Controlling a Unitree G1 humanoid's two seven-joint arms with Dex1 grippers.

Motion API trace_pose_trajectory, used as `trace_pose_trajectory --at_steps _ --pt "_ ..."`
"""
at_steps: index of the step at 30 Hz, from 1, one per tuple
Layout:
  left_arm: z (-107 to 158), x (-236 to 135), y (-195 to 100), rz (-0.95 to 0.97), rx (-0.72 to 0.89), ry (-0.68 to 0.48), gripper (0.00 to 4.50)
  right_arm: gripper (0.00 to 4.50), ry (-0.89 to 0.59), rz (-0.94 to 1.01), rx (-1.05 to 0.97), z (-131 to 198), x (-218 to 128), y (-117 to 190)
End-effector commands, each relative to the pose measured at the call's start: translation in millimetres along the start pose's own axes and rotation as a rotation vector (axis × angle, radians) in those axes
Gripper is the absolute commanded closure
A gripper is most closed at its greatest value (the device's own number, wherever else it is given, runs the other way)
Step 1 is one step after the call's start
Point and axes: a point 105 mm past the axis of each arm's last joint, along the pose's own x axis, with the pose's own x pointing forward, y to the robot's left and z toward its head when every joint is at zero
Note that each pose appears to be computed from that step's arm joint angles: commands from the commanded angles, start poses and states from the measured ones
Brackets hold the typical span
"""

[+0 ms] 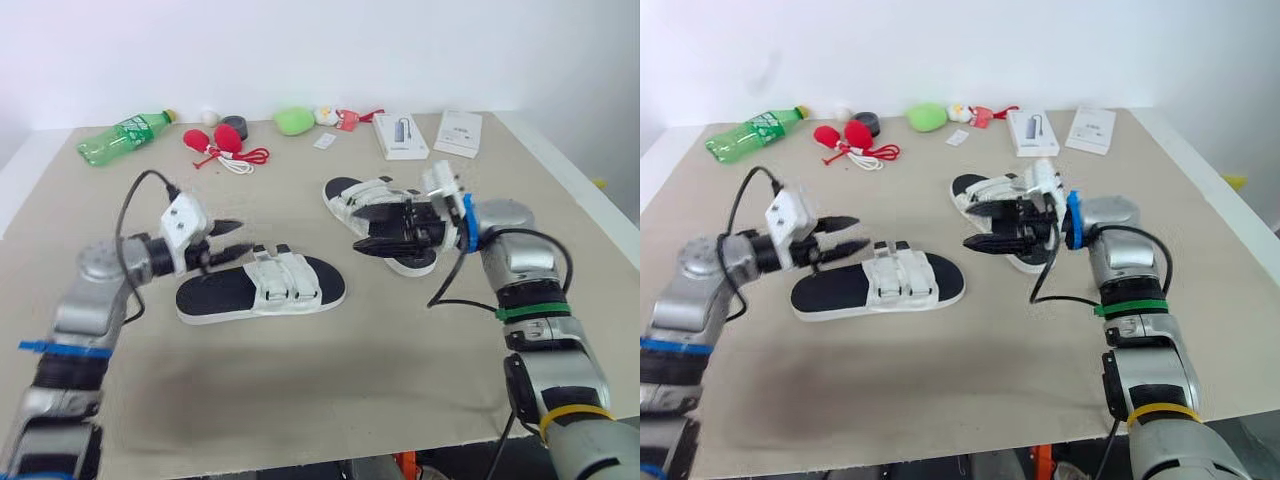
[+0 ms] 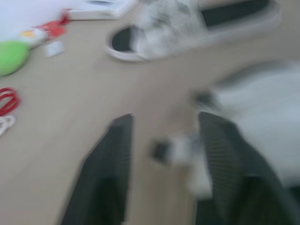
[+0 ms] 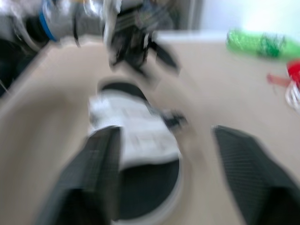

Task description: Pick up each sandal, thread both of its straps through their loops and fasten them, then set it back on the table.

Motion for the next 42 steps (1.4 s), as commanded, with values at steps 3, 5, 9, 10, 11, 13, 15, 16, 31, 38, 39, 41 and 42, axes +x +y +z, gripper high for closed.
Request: trace_pose_trajectory --at_steps 3,5,9,10,11,13,15,16,31,38,39,41,42 --pt "-6 -20 -24 -0.12 0.171 0.052 0.05 0.0 -0.031 0.023 0.002 0 -17 16" --pt "-9 -17 -27 -0.141 0.222 0.07 0.05 0.0 -0.019 0.016 -0.003 -4 -18 17" --pt "-12 -3 -24 -0.131 0.28 0.066 0.05 0.0 -0.011 -0.006 -0.026 -4 -18 13" --pt "-12 1 -22 -0.123 0.288 0.059 0.05 0.0 -0.011 -0.007 -0.029 -4 -17 13" --pt "-11 4 -20 -0.115 0.297 0.053 0.05 0.0 -0.011 -0.009 -0.032 -3 -17 13" --pt "-9 11 -16 -0.092 0.313 0.037 0.05 0.0 -0.012 -0.012 -0.039 -3 -16 12" --pt "-9 17 -11 -0.074 0.32 0.027 0.05 0.0 -0.009 -0.016 -0.044 -3 -16 12" --pt "-9 20 -10 -0.068 0.32 0.023 0.05 0.0 -0.006 -0.018 -0.047 -3 -16 13" --pt "8 10 7 -0.045 0.305 -0.027 0.05 0.0 0.04 -0.062 -0.055 -9 -25 16" --pt "-3 40 12 -0.059 0.31 -0.022 0.05 0.0 0.036 -0.066 -0.069 -5 -21 12" --pt "-5 46 13 -0.061 0.31 -0.022 0.05 0.0 0.034 -0.066 -0.071 -5 -21 12" --pt "-6 55 13 -0.073 0.31 -0.025 0.05 0.0 0.033 -0.062 -0.073 -4 -20 13" --pt "-6 57 13 -0.078 0.312 -0.027 0.05 0.0 0.032 -0.061 -0.074 -4 -20 13"
